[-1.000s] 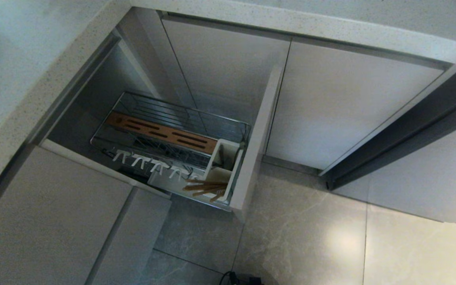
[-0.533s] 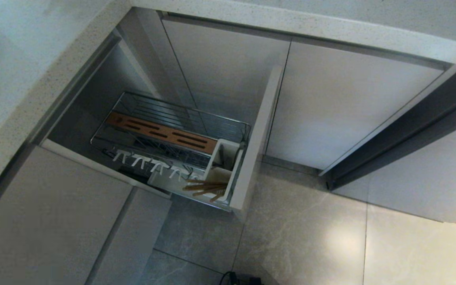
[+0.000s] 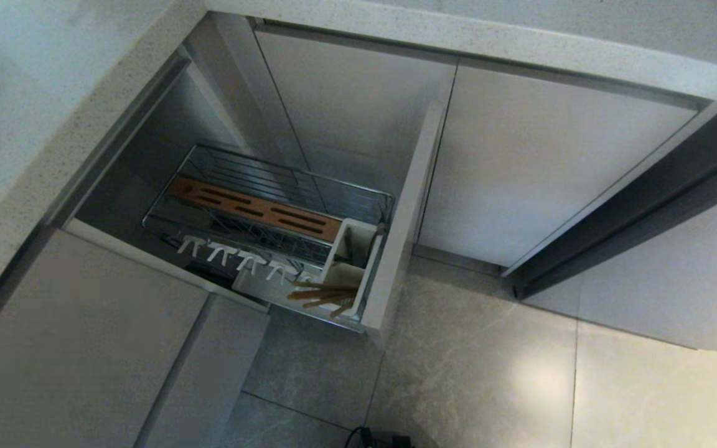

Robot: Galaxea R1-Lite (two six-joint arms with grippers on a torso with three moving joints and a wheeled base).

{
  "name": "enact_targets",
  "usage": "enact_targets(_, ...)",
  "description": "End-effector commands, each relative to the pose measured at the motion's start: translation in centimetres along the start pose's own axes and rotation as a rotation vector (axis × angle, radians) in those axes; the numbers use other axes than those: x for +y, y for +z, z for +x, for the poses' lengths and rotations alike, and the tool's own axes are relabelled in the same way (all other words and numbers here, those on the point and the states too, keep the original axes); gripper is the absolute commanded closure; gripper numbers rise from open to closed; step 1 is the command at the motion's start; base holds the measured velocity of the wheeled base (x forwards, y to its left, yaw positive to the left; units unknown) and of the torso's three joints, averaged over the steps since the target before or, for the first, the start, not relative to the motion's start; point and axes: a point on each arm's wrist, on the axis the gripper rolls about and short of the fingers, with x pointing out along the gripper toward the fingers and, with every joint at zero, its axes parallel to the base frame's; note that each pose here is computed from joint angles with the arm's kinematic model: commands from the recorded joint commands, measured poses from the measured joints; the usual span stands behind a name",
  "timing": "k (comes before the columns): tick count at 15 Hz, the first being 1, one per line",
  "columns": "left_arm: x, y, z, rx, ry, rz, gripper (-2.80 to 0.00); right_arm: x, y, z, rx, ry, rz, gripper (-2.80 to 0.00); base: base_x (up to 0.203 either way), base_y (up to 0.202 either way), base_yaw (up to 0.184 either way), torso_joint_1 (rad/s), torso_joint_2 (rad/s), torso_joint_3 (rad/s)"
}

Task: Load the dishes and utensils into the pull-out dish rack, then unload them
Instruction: Take the fork out of the cupboard

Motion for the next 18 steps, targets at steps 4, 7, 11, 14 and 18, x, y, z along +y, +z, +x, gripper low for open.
enact_targets(4, -0.7, -2.5, 0.6, 0.281, -0.317, -0.18, 0.0, 0.0, 0.0, 0.0, -0.001, 0.0, 0.0, 0.0, 0.0, 0.0, 0.0, 0.0, 0.0, 0.0)
enact_targets(7, -1.0, -4.6, 2.8, 0.543, -0.386, -0.285, 0.0, 0.0, 0.0, 0.0, -0.001, 0.0, 0.0, 0.0, 0.0, 0.0, 0.0, 0.0, 0.0, 0.0)
enact_targets(11, -1.7, -6.9, 5.7, 0.778, -0.422, -0.304, 0.0, 0.0, 0.0, 0.0, -0.001, 0.0, 0.0, 0.0, 0.0, 0.0, 0.0, 0.0, 0.0, 0.0)
enact_targets(14, -2.4, -8.6, 8.2, 0.884, -0.437, -0.297, 0.0, 0.0, 0.0, 0.0, -0.001, 0.0, 0.0, 0.0, 0.0, 0.0, 0.0, 0.0, 0.0, 0.0)
enact_targets(18, -4.7, -11.0, 12.0, 1.018, -0.421, -0.175, 0.0, 0.0, 0.0, 0.0, -0.001, 0.0, 0.0, 0.0, 0.0, 0.0, 0.0, 0.0, 0.0, 0.0)
